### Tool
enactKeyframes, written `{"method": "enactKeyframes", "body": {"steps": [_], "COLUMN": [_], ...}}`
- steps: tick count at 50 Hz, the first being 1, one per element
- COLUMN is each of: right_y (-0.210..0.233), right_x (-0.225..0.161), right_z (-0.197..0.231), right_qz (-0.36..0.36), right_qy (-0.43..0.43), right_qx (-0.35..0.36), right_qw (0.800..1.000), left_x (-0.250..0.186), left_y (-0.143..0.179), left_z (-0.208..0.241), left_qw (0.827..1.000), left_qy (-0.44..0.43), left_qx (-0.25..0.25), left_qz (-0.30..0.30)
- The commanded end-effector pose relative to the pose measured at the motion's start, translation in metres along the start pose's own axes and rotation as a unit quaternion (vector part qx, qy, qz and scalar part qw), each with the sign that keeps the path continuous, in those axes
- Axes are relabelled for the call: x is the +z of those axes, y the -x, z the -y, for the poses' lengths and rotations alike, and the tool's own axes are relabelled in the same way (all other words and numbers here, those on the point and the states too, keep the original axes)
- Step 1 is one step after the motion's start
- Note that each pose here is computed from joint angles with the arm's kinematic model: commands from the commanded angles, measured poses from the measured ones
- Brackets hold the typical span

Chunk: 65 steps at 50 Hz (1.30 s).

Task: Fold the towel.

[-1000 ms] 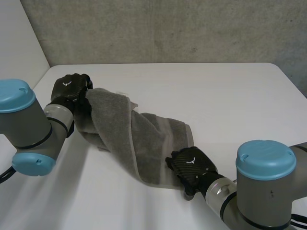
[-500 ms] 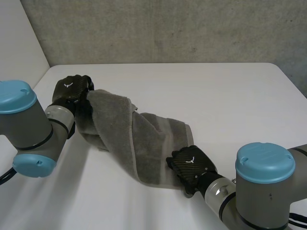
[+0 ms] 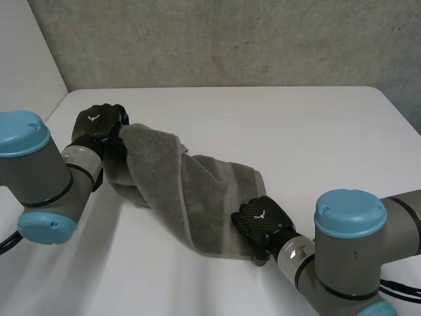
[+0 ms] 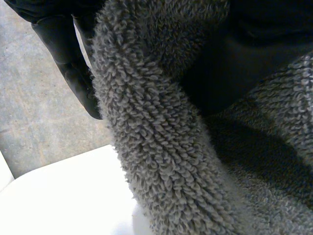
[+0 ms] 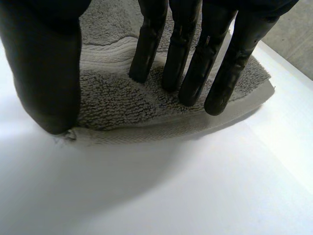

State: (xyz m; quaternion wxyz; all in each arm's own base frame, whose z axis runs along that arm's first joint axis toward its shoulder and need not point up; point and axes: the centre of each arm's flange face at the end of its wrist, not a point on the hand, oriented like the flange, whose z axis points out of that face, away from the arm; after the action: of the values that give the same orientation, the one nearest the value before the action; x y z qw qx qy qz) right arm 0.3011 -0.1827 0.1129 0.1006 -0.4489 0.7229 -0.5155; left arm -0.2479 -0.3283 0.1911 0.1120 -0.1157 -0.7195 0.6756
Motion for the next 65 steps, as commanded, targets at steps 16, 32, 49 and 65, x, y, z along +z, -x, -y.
{"method": "enactKeyframes", "body": {"steps": [16,32,49,65], "right_y": [-0.004,-0.015,-0.16,-0.176], "right_x": [0.013,0.024,0.047,0.006], "right_z": [0.001,0.015,0.142,0.174], "right_qz": [-0.008,-0.022,-0.239,-0.284], "right_qy": [-0.003,-0.026,-0.213,-0.29], "right_qx": [-0.007,-0.008,-0.03,-0.043], "right_qw": [1.0,0.999,0.947,0.913], "left_x": [-0.001,-0.001,0.036,0.015], "left_y": [0.0,0.0,-0.01,-0.007], "left_z": [-0.001,-0.001,0.088,0.096], "left_qw": [1.0,1.0,0.988,0.967], "left_qy": [0.001,0.001,-0.155,-0.214], "left_qx": [0.001,0.001,-0.002,-0.134], "left_qz": [-0.001,-0.001,-0.025,-0.03]}}
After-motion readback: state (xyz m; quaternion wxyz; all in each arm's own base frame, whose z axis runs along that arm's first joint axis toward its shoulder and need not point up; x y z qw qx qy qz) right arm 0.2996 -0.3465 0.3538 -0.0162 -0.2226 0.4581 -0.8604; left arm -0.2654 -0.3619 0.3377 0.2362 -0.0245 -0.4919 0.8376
